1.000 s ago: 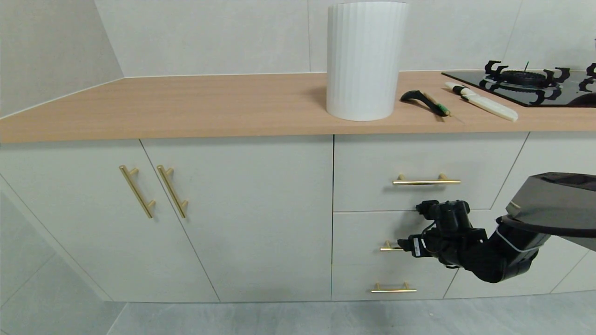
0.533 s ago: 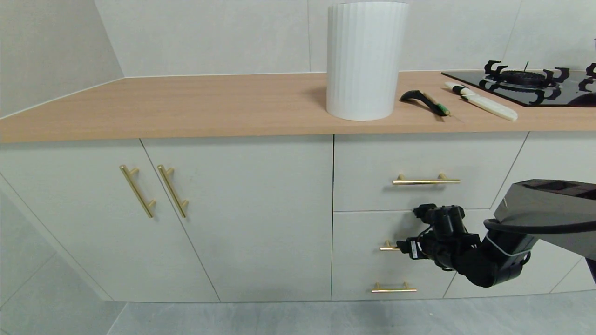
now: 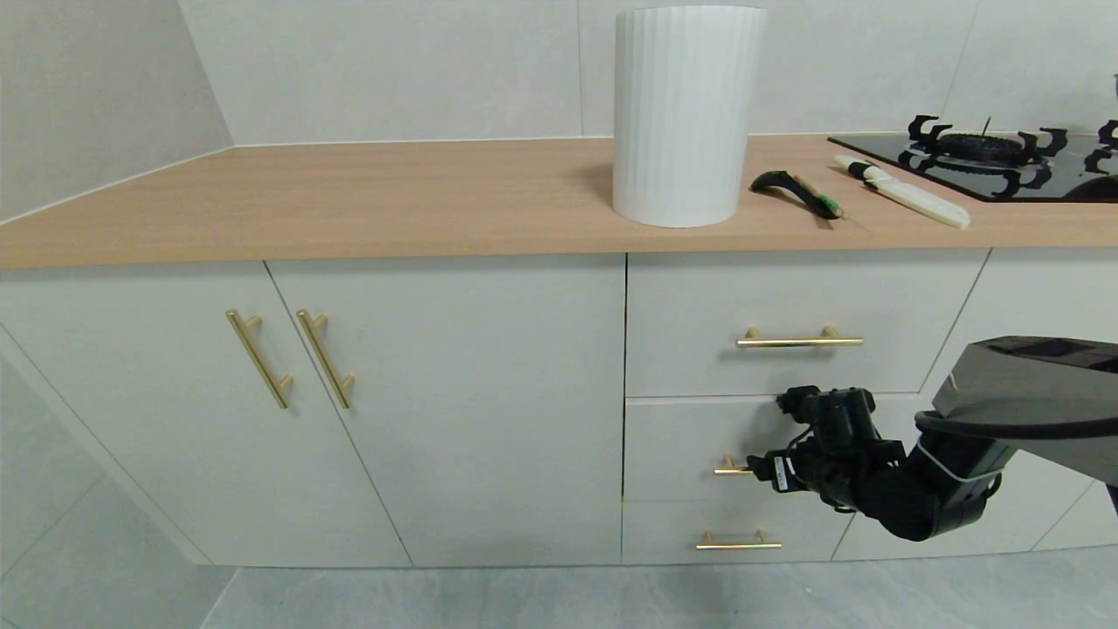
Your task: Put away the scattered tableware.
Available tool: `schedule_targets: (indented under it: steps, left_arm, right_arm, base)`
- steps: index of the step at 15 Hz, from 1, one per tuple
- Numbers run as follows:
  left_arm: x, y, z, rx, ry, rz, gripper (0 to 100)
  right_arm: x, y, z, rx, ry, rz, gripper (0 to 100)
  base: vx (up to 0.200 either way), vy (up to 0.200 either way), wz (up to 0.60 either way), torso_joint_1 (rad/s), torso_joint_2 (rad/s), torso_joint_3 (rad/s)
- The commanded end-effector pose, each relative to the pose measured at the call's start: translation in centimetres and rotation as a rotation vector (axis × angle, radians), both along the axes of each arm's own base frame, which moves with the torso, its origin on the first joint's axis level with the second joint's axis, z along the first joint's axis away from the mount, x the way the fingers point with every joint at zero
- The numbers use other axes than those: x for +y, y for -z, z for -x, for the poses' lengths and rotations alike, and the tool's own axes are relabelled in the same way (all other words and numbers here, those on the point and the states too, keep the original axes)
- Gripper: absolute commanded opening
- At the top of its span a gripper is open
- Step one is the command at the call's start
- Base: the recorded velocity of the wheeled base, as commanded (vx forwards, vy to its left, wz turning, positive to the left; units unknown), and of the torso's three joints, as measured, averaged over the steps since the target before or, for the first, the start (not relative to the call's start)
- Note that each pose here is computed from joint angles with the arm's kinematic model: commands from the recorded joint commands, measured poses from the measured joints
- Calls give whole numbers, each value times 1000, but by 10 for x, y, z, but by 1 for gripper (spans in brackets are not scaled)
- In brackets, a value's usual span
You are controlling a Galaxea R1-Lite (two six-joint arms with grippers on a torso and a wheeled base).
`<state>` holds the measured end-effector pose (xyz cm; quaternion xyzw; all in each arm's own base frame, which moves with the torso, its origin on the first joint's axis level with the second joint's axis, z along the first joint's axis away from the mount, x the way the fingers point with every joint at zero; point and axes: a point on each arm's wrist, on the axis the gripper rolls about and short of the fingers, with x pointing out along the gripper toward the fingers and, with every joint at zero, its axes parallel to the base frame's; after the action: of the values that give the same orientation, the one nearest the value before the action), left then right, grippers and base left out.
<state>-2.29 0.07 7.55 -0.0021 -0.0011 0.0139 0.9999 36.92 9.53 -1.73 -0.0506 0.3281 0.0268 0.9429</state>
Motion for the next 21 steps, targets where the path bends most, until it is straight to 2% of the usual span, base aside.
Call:
schedule_targets:
  steps: [1, 4, 5, 8, 10, 12, 15, 19, 21]
  left_arm:
    - [0, 0, 0, 1, -1, 0, 100]
    - [0, 0, 0, 1, 0, 0, 100]
    - [0, 0, 0, 1, 0, 0, 100]
    - [0, 0, 0, 1, -1, 0, 100]
    - [0, 0, 0, 1, -1, 0, 100]
    - [0, 0, 0, 1, -1, 0, 100]
    - [0, 0, 0, 1, 0, 0, 100]
    - [0, 0, 0, 1, -1, 0, 100]
    - [0, 0, 0, 2, -1, 0, 100]
  right_arm:
    - [0, 0, 2, 5, -2, 4, 100]
    - [-1, -2, 5, 11, -13, 18, 100]
    - [-2, -12, 15, 33, -24, 33, 100]
    - [-9, -57, 44, 127, -94, 93, 100]
    - [-8, -96, 68, 169, -156, 63, 100]
    - [-7, -133, 90, 128, -192, 41, 100]
    - [-4, -168, 112, 39, -225, 20, 100]
    - [5, -169, 110, 9, -218, -21, 100]
    - [9, -159, 98, -7, -196, -39, 100]
  base:
    - [0, 0, 0, 0, 0, 0]
    - [0, 0, 0, 0, 0, 0]
    - [0, 0, 0, 0, 0, 0]
    - [0, 0, 0, 0, 0, 0]
    - [0, 0, 0, 0, 0, 0]
    - [0, 0, 0, 0, 0, 0]
    - [0, 0, 0, 0, 0, 0]
    - [0, 0, 0, 0, 0, 0]
    - [0, 0, 0, 0, 0, 0]
